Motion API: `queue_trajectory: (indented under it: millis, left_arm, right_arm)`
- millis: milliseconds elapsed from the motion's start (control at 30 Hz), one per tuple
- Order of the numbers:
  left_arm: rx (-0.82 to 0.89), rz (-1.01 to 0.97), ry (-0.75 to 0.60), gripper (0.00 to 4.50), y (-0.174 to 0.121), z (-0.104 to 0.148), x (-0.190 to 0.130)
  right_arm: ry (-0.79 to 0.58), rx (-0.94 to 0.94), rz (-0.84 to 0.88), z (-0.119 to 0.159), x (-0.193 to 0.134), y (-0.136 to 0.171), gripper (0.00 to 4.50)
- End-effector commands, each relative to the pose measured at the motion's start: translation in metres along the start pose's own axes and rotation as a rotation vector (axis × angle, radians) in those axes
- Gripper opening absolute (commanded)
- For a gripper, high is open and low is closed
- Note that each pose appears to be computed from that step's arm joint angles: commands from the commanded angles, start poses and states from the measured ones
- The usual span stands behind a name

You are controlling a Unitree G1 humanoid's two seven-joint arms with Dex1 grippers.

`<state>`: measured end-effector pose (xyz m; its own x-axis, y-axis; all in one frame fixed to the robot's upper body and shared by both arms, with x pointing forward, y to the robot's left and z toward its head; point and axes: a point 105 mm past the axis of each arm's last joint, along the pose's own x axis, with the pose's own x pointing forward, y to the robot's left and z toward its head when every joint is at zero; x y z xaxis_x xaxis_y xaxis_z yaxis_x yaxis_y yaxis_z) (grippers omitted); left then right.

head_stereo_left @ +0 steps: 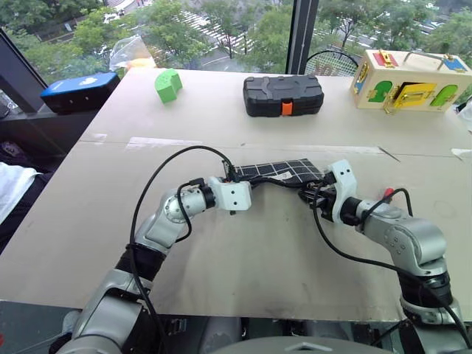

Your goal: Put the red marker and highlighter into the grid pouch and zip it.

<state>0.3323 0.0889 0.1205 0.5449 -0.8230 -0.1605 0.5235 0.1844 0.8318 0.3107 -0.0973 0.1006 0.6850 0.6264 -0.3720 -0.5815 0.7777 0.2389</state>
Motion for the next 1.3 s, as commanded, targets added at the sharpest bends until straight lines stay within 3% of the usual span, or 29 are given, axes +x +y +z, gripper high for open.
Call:
queue_trajectory:
  millis: [33,200,400,667,900,1300]
  left_arm:
    - [0.029,0.06,-0.046,0.0,0.016,0.016,0.001]
    - [0.028,0.06,-0.041,0.0,0.016,0.016,0.001]
    - [0.023,0.037,-0.049,0.0,0.01,0.02,0.009]
    - [0.03,0.016,-0.066,0.0,0.008,0.022,0.015]
    - [0.048,-0.016,-0.065,0.0,-0.005,0.021,0.02]
    - [0.031,-0.048,-0.042,0.0,-0.015,0.011,-0.003]
  right_arm:
    - [-0.028,0.055,0.026,0.006,0.001,0.002,0.09]
    - [-0.036,0.073,0.062,0.009,0.001,0.01,0.09]
    - [-0.05,0.059,0.222,0.024,0.021,0.054,0.09]
    - [-0.012,0.024,0.279,0.02,0.035,0.069,0.09]
    - [-0.023,-0.014,0.396,0.034,0.047,0.101,0.09]
    - [-0.04,0.054,0.347,0.037,0.036,0.068,0.09]
